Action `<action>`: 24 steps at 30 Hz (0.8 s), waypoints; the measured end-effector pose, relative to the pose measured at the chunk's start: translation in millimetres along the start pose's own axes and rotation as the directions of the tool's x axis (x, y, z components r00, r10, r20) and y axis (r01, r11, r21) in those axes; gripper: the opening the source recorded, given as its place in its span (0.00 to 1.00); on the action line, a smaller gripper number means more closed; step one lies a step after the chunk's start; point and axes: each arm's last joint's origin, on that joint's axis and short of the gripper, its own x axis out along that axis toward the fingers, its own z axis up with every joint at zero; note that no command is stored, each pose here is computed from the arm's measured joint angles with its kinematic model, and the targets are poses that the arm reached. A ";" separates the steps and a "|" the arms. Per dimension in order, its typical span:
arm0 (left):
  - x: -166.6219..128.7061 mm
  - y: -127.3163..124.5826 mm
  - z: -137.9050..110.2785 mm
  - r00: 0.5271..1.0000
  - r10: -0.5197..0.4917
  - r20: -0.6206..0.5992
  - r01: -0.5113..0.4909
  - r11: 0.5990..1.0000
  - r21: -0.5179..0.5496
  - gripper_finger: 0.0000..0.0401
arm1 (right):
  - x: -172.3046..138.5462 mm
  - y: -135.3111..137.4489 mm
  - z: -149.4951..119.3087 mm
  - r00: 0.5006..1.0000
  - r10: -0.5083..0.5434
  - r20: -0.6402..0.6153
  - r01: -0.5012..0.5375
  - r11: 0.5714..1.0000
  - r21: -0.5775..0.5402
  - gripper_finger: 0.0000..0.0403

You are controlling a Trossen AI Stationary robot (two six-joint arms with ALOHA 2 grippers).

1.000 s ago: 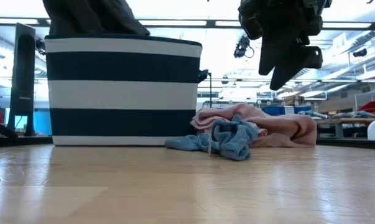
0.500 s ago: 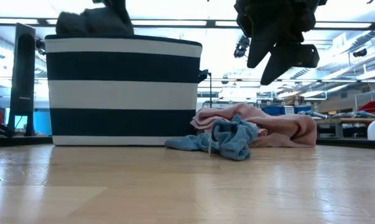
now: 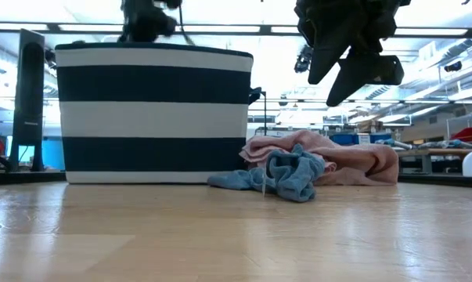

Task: Sort clothes
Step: Put the gray pants into the blue laundry bin

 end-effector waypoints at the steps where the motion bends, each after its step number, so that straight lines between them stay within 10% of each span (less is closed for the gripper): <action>1: 10.1 -1.0 -1.1 1.000 0.000 -0.030 0.001 1.000 0.015 0.05 | 0.0 0.0 0.0 1.000 0.000 0.000 0.000 1.000 0.001 0.49; 10: 92.8 -12.6 -6.9 0.983 -0.159 -0.092 0.164 0.985 0.053 0.05 | 0.0 1.3 0.6 1.000 0.013 0.006 -0.013 0.999 0.047 0.48; 24: 160.3 -17.3 -15.3 0.971 -0.118 -0.208 0.147 0.980 0.131 0.07 | -0.2 2.2 0.2 1.000 0.024 -0.002 -0.024 0.994 0.108 0.48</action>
